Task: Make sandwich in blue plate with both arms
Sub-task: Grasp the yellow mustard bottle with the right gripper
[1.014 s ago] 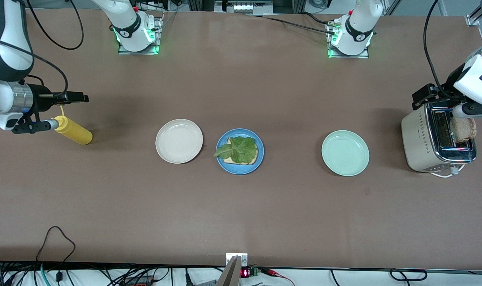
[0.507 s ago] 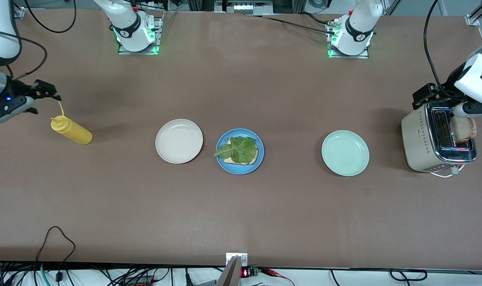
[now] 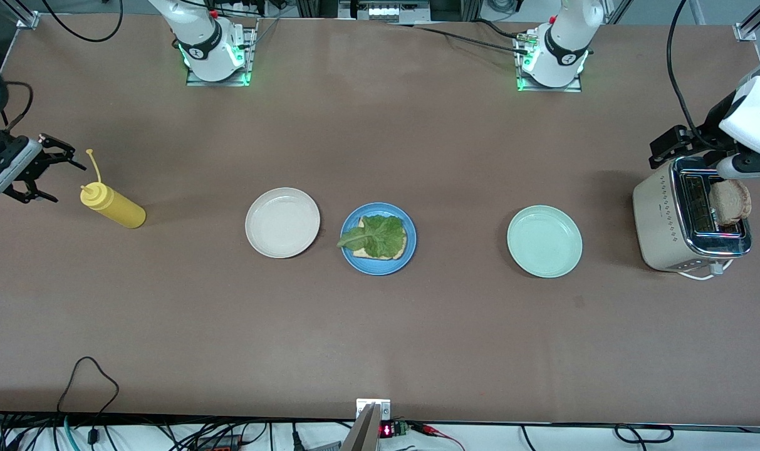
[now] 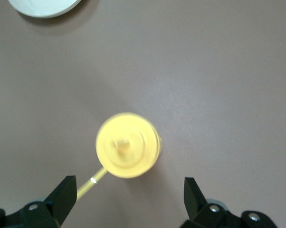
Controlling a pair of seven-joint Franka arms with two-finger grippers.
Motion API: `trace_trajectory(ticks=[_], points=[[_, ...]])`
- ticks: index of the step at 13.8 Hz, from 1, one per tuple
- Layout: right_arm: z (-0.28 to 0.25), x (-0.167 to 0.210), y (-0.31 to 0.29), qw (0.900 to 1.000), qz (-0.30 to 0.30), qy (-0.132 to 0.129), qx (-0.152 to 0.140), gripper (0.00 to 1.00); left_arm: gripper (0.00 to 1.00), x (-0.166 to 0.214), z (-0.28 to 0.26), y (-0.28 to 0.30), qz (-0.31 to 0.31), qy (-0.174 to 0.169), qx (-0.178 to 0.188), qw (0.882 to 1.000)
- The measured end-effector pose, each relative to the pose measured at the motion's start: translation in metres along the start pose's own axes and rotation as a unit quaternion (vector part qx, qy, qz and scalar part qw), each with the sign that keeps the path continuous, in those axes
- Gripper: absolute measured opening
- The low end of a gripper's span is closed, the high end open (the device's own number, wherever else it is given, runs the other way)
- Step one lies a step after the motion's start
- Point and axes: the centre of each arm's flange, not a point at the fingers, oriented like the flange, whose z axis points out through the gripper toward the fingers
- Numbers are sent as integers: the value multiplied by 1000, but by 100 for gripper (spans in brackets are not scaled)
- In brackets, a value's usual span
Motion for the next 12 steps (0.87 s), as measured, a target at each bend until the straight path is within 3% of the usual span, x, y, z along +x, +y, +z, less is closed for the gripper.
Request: trace_trajectory(ticks=[3,6,12], points=[[25,-41,8,999,-20,28,9,100,100,0,2,0,0,-2,0,1000],[30,-49,10,998,-37,56,3,100,100,-1,2,1,-5,-3,-1,1000],[69,-58,14,986,-35,165,-8,100,100,-5,2,3,-4,-16,0,1000]])
